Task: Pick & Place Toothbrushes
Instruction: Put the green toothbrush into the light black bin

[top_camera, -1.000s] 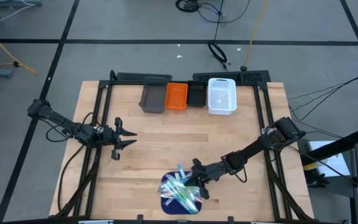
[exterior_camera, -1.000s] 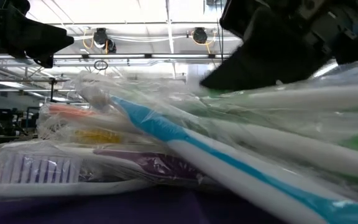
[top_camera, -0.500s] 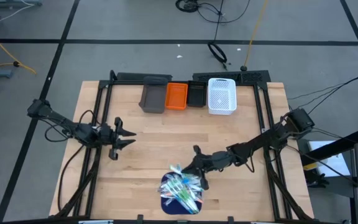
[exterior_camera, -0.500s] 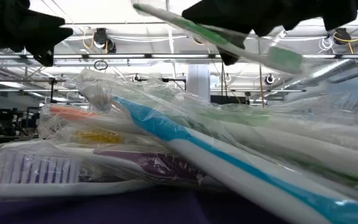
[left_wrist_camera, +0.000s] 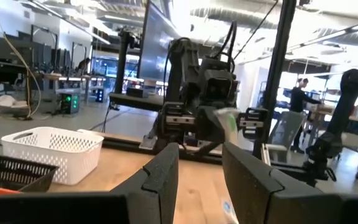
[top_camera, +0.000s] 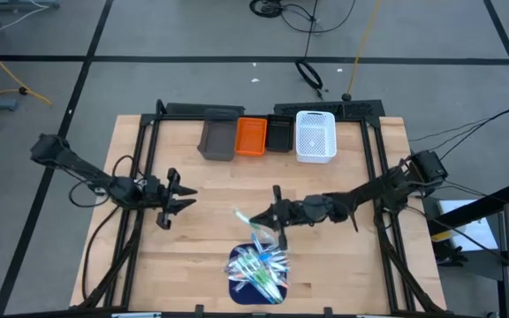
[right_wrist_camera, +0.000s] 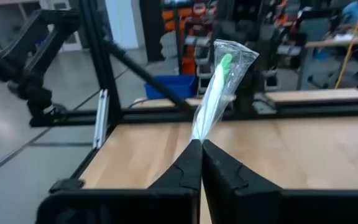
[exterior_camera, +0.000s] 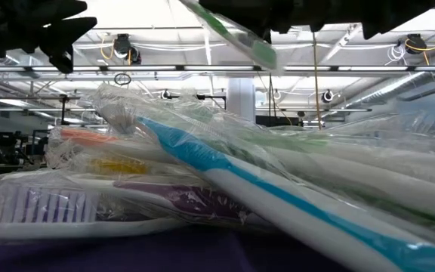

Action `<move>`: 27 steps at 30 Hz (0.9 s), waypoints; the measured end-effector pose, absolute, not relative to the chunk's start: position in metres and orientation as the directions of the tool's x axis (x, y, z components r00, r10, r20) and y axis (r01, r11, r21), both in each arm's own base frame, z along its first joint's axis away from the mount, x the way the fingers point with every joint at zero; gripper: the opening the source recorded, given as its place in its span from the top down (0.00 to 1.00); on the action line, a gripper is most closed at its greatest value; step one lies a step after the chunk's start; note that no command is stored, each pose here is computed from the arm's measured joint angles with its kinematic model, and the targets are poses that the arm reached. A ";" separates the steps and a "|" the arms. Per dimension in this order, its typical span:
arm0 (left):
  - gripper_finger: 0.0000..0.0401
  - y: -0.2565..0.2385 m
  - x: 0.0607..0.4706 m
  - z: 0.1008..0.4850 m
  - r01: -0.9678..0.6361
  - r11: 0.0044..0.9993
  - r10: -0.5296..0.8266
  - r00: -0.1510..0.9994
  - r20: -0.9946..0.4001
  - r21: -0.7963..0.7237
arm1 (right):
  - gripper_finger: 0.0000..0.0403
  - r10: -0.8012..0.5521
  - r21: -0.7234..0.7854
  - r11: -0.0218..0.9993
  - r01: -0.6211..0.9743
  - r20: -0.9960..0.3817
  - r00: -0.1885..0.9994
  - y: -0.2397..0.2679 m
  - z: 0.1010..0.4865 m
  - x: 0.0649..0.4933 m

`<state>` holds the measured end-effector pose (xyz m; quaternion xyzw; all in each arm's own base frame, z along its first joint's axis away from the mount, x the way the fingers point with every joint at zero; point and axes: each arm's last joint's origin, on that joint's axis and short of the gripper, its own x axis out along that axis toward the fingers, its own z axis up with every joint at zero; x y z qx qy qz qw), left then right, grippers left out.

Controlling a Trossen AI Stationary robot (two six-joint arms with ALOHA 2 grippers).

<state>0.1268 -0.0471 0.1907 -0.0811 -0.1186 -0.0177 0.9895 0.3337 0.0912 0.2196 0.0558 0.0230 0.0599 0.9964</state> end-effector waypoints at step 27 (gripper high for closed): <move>0.69 -0.065 0.262 0.224 0.024 0.984 -0.001 0.992 0.130 -0.179 | 1.00 -0.002 0.030 1.000 -0.003 0.173 0.985 0.051 0.243 0.339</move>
